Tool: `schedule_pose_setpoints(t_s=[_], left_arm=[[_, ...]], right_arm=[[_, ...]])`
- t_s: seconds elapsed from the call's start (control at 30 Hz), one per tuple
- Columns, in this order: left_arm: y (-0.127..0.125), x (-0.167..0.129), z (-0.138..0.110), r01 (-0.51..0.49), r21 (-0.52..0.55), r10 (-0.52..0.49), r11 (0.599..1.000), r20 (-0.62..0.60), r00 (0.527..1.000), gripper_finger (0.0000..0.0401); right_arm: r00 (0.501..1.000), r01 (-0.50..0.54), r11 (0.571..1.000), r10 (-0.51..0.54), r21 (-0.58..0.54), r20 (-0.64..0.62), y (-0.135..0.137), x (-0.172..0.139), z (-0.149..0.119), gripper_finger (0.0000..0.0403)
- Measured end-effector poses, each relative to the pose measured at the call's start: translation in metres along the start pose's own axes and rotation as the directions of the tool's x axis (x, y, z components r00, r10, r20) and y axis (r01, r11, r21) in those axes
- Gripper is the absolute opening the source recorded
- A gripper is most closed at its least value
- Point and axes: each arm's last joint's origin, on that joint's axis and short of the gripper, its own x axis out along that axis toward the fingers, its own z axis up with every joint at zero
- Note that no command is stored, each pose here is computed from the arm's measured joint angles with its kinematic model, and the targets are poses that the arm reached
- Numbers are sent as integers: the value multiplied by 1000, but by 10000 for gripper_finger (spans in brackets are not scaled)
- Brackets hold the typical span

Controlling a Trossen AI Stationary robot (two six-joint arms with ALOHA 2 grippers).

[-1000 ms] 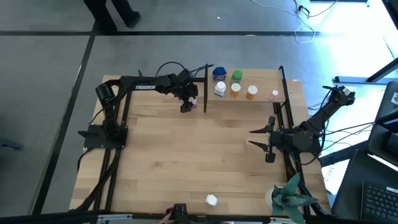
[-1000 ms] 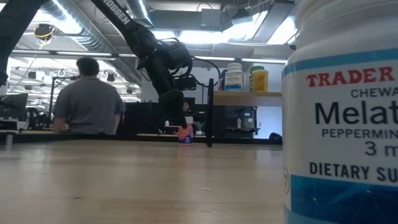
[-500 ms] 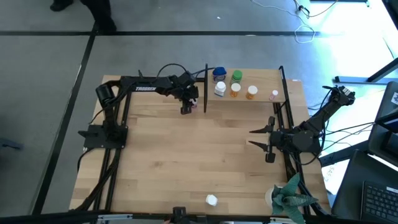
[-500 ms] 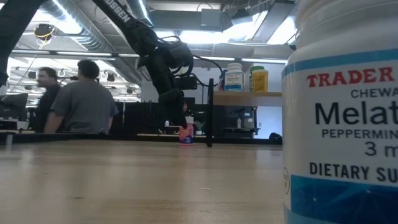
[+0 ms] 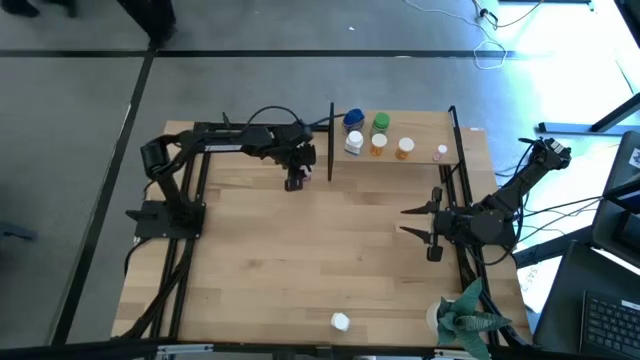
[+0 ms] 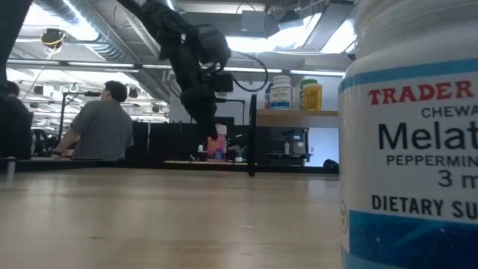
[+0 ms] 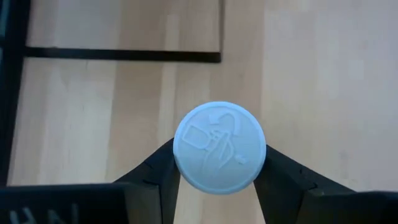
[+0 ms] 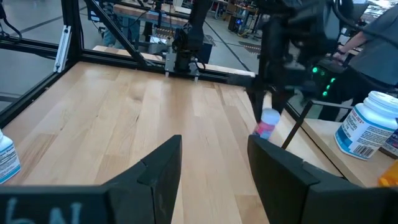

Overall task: Pick and place medicine bottles onto shelf by color
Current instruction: Put the pink medicine bottle on the shelf

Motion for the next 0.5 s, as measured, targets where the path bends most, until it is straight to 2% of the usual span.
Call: schedule_pose_setpoints(t_s=[0.3, 0.4, 0.5], left_arm=[[-32, -50, 10, -5, -8, 5, 1000, 24, 1000, 154], [-48, -66, 12, -22, -3, 22, 1000, 29, 999, 154], [-67, -80, 16, 1, -1, -1, 1000, 67, 998, 154]], right_arm=[[1000, 0, 1000, 0, 0, 0, 0, 0, 0, 186], [1000, 0, 1000, 0, 0, 0, 0, 0, 0, 186], [1000, 0, 1000, 0, 0, 0, 0, 0, 0, 186]])
